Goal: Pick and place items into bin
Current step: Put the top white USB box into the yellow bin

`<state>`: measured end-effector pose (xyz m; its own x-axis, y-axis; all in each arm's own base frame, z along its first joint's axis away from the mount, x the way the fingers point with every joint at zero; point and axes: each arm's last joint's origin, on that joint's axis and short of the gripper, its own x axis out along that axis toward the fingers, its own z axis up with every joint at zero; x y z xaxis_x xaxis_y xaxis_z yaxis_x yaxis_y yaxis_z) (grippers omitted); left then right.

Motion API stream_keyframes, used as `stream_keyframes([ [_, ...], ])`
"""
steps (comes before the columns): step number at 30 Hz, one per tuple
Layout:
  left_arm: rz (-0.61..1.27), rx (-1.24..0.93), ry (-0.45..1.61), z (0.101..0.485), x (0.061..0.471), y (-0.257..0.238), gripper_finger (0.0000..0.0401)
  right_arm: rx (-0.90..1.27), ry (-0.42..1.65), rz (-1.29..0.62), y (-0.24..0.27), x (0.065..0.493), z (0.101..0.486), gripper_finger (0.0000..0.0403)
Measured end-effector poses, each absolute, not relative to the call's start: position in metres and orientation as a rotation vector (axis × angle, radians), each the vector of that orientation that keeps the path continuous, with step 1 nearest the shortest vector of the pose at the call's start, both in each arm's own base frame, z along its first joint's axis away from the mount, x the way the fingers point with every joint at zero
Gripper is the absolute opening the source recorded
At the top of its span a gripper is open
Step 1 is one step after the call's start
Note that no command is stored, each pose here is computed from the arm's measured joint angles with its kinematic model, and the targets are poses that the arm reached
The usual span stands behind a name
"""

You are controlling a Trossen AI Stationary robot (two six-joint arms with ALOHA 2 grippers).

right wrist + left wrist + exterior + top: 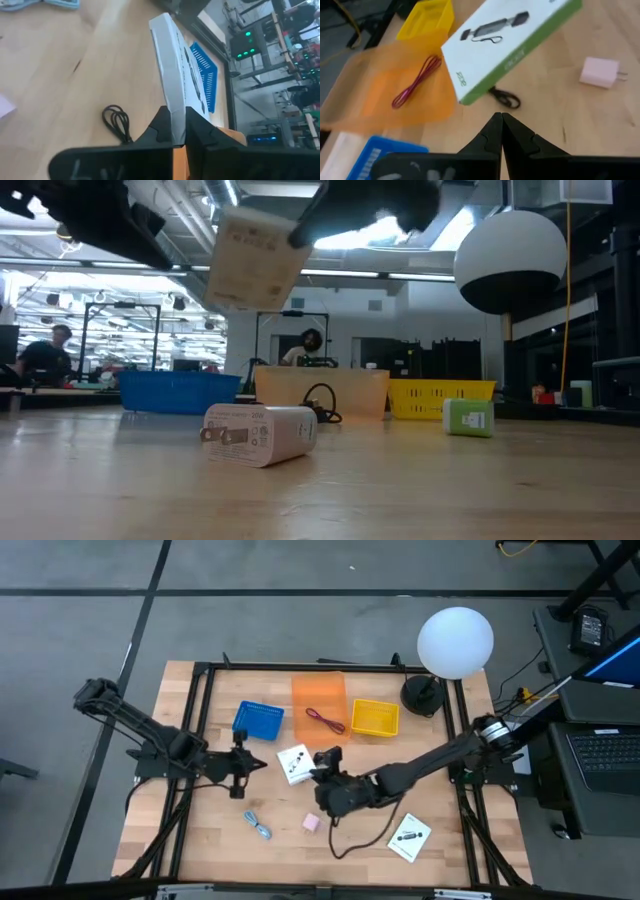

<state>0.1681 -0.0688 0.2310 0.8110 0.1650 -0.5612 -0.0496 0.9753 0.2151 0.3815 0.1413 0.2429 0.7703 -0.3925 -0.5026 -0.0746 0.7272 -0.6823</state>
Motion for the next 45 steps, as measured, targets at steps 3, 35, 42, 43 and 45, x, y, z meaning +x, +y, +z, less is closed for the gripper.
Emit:
stream_keyframes([
  [3, 0.091, 0.221, 0.59, 0.233, 0.168, -0.073, 0.0003, -0.755, 0.667, -0.216, 0.144, 0.368, 0.24, 0.0006],
  [35, -0.103, 0.301, 0.434, 0.239, 0.205, -0.066, 0.0003, -0.802, 0.394, -0.167, 0.145, 0.249, 0.213, 0.0006],
  [42, -0.152, 0.318, 0.404, 0.232, 0.226, -0.057, 0.0003, -0.827, 0.423, -0.234, 0.143, 0.247, 0.211, 0.0006],
  [43, -0.163, 0.322, 0.388, 0.231, 0.229, -0.055, 0.0002, -0.832, 0.432, -0.263, 0.142, 0.246, 0.21, 0.0006],
  [45, -0.17, 0.329, 0.375, 0.23, 0.233, -0.05, 0.0001, -0.843, 0.451, -0.317, 0.141, 0.244, 0.209, 0.0006],
])
